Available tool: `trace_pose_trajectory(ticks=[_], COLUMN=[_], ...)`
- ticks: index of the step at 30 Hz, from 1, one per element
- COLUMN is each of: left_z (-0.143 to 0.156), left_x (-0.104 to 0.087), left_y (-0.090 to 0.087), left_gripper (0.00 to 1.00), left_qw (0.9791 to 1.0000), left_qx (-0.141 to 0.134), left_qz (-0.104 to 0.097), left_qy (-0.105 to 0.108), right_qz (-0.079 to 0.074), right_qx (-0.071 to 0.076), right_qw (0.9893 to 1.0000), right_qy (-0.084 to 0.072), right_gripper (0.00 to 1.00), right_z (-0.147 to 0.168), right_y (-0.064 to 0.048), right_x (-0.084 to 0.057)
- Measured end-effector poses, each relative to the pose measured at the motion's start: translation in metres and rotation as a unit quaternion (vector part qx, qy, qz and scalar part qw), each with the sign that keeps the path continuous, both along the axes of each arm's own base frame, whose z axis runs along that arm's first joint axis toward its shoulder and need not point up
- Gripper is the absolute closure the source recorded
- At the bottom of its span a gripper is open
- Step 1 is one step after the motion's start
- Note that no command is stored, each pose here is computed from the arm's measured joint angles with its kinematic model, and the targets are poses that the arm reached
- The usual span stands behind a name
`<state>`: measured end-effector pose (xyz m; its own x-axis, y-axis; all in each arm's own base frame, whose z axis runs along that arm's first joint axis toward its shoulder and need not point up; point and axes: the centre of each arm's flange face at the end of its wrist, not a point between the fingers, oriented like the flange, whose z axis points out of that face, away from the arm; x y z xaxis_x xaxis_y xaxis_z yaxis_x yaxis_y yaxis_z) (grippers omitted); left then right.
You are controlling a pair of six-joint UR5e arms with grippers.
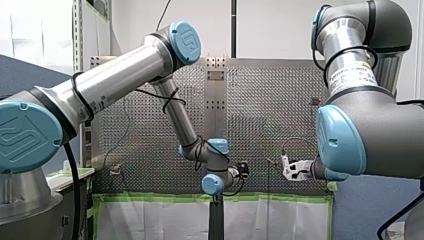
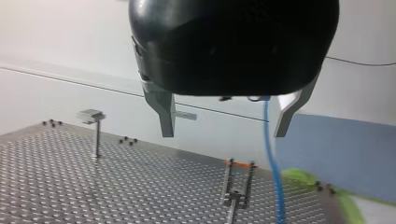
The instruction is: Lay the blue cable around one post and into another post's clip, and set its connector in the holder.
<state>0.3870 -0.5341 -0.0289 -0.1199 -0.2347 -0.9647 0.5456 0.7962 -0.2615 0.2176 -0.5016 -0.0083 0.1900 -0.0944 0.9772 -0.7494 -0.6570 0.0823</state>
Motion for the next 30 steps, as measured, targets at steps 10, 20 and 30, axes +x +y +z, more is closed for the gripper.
trace_pose_trajectory(ticks=[10, 20, 30], left_z=[0.011, -0.012, -0.017], left_x=[0.012, 0.001, 0.011], left_y=[-0.005, -0.004, -0.001], left_gripper=[0.02, 0.02, 0.02], left_qw=[0.9986, 0.9994, 0.9983], left_qx=[-0.035, -0.003, 0.035], left_qz=[0.003, 0.006, 0.035], left_qy=[-0.039, -0.035, -0.031], right_qz=[0.000, 0.000, -0.005], right_qx=[-0.001, -0.001, -0.001], right_qw=[1.0000, 1.0000, 1.0000], right_qy=[0.000, 0.000, 0.002], right_gripper=[1.00, 1.00, 1.00], right_z=[0.000, 0.000, 0.000], right_y=[0.000, 0.000, -0.001], right_x=[0.000, 0.000, -0.001])
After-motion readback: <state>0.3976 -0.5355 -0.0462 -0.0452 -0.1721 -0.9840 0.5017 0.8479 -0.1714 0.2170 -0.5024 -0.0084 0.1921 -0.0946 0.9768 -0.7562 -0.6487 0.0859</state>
